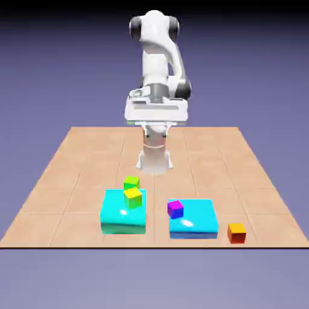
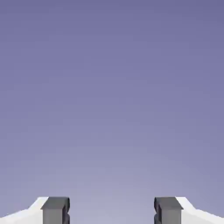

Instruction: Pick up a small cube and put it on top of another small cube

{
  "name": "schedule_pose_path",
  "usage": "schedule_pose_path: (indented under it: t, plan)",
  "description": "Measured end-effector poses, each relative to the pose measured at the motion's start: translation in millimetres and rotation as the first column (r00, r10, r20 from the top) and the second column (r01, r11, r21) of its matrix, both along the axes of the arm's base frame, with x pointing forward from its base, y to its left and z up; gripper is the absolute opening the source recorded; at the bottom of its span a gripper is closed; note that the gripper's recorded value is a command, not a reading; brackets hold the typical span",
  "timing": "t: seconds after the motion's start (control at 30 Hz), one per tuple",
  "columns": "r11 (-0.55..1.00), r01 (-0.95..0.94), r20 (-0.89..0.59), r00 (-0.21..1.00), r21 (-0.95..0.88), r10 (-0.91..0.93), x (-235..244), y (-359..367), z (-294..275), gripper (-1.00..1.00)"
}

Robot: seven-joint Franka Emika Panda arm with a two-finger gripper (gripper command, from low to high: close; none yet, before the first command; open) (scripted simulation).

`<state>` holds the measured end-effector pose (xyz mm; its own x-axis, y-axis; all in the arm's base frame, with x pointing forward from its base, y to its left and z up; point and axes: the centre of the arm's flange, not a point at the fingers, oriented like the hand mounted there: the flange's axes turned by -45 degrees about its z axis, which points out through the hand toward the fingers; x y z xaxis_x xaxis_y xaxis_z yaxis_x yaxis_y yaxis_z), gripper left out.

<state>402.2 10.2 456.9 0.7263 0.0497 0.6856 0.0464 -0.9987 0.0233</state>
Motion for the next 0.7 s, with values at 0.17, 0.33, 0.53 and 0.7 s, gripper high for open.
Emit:
schedule_pose_path:
  t: [0.17,0.33,0.53,0.7]
  plan:
    - [1.000,-0.006,-0.170,0.985,0.024,0.010,51,27,-12,0.00]
    - [0.999,-0.006,-0.337,0.941,0.042,0.020,98,59,-32,0.00]
    - [0.999,-0.004,-0.524,0.851,0.053,0.031,145,105,-68,0.00]
    - [0.999,0.004,-0.665,0.746,0.053,0.032,175,143,-105,0.00]
